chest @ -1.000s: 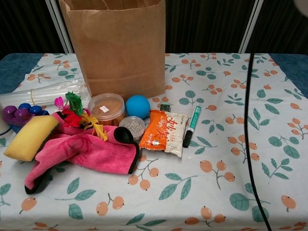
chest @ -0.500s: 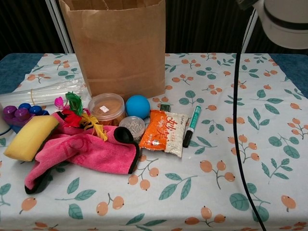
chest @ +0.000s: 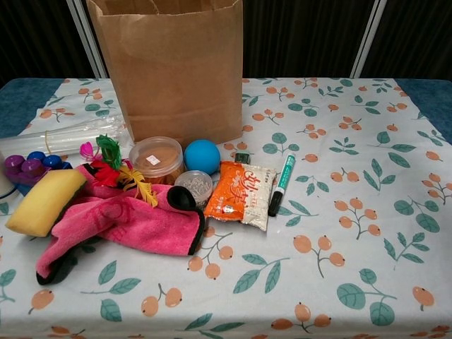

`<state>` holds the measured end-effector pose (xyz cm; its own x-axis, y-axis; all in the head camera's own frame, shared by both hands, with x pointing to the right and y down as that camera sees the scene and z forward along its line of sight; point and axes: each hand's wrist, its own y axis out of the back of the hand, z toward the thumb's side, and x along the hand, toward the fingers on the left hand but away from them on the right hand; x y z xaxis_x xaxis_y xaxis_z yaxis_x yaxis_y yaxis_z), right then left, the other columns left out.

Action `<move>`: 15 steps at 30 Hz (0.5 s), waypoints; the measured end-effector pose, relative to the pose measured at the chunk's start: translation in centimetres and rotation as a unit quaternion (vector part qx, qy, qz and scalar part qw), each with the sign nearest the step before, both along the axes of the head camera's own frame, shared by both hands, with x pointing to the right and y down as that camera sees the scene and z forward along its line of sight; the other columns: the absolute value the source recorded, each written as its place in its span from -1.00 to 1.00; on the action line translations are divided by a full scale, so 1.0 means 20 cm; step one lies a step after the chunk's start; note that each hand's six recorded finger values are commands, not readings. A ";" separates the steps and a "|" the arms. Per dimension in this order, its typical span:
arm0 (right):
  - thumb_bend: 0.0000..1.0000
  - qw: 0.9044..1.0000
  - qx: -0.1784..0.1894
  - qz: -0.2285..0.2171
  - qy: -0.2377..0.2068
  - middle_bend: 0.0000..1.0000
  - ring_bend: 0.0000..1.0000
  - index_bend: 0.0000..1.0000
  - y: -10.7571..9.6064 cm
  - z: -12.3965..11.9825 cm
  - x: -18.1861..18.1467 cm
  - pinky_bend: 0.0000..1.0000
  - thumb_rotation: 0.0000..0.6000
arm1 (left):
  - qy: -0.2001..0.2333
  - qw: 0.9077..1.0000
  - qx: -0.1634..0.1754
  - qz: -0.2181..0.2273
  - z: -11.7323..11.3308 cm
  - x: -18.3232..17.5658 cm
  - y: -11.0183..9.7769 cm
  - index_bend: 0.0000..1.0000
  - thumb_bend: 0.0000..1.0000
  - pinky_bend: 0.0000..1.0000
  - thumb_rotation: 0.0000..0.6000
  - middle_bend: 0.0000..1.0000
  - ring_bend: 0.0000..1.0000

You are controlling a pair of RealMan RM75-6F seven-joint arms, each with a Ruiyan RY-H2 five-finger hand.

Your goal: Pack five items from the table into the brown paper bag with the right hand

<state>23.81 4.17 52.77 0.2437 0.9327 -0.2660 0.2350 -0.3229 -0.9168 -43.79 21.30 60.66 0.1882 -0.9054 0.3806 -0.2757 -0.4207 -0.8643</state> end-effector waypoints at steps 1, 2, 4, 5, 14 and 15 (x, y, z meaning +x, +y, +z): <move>-1.00 1.000 -0.009 -0.001 0.019 -0.72 -1.00 -0.87 0.04 0.02 0.07 -1.00 1.00 | -0.001 1.000 0.000 0.003 0.00 0.01 0.00 -0.78 -0.88 -0.68 1.00 -0.80 -0.88; -1.00 0.999 -0.019 -0.002 0.036 -0.73 -1.00 -0.87 0.08 0.03 0.13 -1.00 1.00 | -0.002 1.000 0.000 0.005 0.00 0.01 -0.01 -0.78 -0.88 -0.68 1.00 -0.80 -0.87; -1.00 0.997 -0.037 -0.009 0.067 -0.76 -1.00 -0.87 0.19 0.07 0.25 -1.00 1.00 | -0.004 1.000 0.001 0.008 0.01 0.02 -0.01 -0.78 -0.88 -0.68 1.00 -0.80 -0.87; -1.00 0.996 -0.043 -0.013 0.079 -0.78 -1.00 -0.87 0.23 0.09 0.29 -1.00 1.00 | -0.006 1.000 0.001 0.010 0.01 0.02 -0.01 -0.78 -0.88 -0.68 1.00 -0.80 -0.87; -1.00 0.979 -0.031 0.002 0.200 -0.91 -1.00 -0.97 0.57 0.25 0.85 -1.00 1.00 | -0.027 0.999 0.010 0.029 0.00 0.05 -0.03 -0.78 -0.88 -0.68 1.00 -0.80 -0.87; -1.00 0.977 -0.025 0.008 0.210 -0.92 -1.00 -0.98 0.61 0.26 0.92 -1.00 1.00 | -0.032 0.999 0.013 0.033 0.00 0.05 -0.04 -0.78 -0.88 -0.68 1.00 -0.80 -0.87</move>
